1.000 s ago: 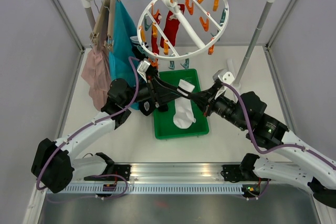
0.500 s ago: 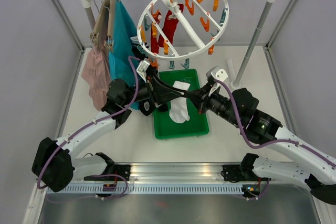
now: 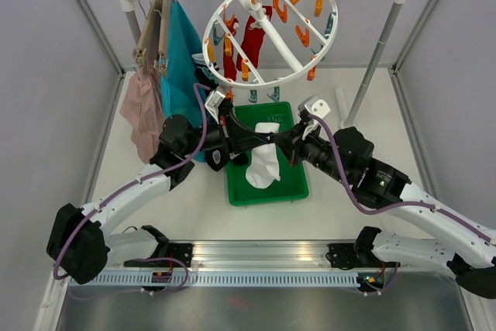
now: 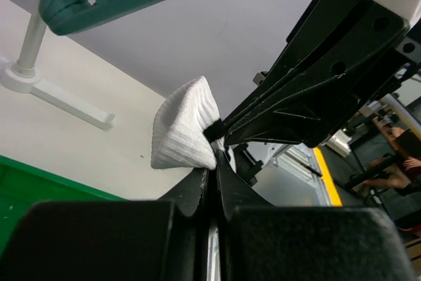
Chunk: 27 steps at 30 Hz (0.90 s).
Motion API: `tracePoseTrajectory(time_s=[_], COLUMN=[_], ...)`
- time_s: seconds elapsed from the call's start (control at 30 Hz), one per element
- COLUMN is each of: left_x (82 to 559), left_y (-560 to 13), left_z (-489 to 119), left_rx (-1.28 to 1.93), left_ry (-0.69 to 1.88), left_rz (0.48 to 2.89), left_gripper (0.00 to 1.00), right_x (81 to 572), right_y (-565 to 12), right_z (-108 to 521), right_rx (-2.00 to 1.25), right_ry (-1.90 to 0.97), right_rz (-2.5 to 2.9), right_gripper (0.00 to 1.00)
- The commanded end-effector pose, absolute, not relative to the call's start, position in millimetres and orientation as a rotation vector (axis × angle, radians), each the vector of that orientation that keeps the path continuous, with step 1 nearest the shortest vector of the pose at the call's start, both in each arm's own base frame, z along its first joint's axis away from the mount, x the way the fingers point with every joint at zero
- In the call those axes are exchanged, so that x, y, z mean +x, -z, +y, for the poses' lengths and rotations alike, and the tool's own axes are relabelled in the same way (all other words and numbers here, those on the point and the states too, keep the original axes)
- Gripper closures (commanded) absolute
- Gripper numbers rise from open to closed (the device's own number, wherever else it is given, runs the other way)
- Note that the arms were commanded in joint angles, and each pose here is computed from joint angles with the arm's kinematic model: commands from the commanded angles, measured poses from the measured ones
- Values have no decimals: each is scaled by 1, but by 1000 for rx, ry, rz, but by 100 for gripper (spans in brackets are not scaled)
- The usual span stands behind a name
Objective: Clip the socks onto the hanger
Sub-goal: Pick up the sock from the bin, then open the clamp at the hanger.
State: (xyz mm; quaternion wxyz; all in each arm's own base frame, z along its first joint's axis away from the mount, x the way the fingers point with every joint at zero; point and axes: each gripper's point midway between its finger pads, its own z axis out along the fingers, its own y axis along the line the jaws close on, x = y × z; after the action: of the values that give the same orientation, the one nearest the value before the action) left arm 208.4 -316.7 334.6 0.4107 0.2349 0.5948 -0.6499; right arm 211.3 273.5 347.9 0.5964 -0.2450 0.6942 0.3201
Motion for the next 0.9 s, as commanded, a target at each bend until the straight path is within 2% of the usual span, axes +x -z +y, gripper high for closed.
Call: tracePoseTrajectory(time_s=[0.0, 0.03, 0.13, 0.17, 0.23, 0.63, 0.73, 0.87], left_x=[199, 199, 203, 208, 211, 225, 225, 229], left_y=[-355, -350, -349, -344, -343, -324, -329, -344], left_z=[-317, -317, -311, -308, -301, -287, -295, -295], left_rx=[727, 730, 771, 778, 772, 833, 833, 757], left_ry=[1525, 1496, 1369, 1306, 1238, 759, 597, 526], left_rz=[1381, 1405, 1376, 1381, 1371, 1141, 1055, 995], left_gripper=[96, 97, 98, 98, 98, 98, 98, 98], right_x=[218, 220, 222, 223, 223, 231, 236, 243], right_y=[-368, -368, -367, -368, -371, -409, -420, -430], right_z=[269, 267, 261, 256, 251, 226, 227, 227], right_rx=[-517, -506, -488, -479, -462, -371, -368, -363], right_ry=[-715, -700, -667, -651, -635, -548, -524, -488], right_rz=[1592, 1598, 1617, 1620, 1621, 1558, 1544, 1516], right_gripper=[93, 84, 68, 59, 49, 36, 35, 33])
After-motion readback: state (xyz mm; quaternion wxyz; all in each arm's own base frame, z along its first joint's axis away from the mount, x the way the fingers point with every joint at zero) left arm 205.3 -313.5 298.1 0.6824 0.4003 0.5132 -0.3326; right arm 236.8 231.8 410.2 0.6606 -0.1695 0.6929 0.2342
